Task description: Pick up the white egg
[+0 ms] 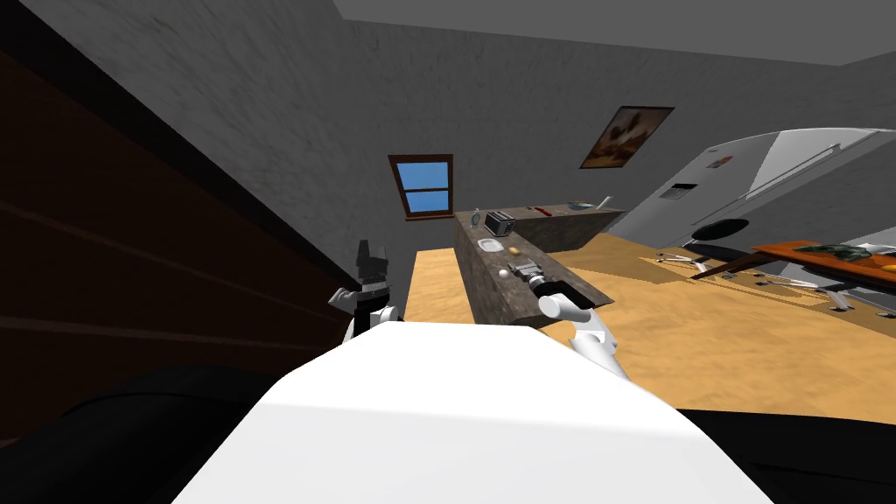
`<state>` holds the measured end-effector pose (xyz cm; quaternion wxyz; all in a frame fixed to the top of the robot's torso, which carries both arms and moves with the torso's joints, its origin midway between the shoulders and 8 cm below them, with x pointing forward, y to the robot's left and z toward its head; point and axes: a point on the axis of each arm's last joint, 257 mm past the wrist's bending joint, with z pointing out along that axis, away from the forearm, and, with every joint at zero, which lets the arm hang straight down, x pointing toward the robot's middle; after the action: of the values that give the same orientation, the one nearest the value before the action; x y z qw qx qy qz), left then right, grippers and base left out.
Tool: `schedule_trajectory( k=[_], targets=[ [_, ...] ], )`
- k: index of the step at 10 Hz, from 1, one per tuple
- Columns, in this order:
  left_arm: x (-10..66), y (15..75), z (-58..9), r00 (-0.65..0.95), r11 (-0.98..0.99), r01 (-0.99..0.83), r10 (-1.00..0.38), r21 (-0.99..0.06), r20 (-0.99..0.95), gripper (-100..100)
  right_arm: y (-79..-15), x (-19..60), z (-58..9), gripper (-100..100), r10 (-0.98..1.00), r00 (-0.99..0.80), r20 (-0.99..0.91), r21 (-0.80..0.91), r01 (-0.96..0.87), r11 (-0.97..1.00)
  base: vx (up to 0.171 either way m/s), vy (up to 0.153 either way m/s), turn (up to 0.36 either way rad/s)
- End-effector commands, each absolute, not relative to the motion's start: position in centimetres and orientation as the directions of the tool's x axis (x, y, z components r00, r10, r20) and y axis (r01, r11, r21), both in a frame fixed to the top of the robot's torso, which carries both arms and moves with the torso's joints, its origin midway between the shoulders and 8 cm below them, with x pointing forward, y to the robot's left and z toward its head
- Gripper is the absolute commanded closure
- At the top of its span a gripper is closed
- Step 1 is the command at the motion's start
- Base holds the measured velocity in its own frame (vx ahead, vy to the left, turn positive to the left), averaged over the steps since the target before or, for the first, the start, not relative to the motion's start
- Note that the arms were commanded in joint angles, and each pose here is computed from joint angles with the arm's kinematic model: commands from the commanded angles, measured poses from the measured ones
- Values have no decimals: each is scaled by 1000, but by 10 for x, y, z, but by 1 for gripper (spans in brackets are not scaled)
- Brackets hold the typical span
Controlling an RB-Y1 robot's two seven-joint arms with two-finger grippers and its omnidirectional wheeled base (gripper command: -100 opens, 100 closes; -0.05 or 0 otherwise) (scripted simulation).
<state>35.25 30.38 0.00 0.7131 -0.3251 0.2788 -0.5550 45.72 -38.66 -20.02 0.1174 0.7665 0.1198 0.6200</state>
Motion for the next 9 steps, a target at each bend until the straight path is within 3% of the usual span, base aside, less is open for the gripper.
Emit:
schedule_trajectory(
  k=[1,9],
  targets=[
    [353,304,0,228,173,610,-973,-773,-37,0,-388,456,-208,-100,270,235,934,268,44,-963,42,2,-23],
    [353,304,0,228,172,610,-973,-773,-37,0,-392,452,-241,-100,-36,406,913,-54,32,-998,42,3,-29]
  ],
)
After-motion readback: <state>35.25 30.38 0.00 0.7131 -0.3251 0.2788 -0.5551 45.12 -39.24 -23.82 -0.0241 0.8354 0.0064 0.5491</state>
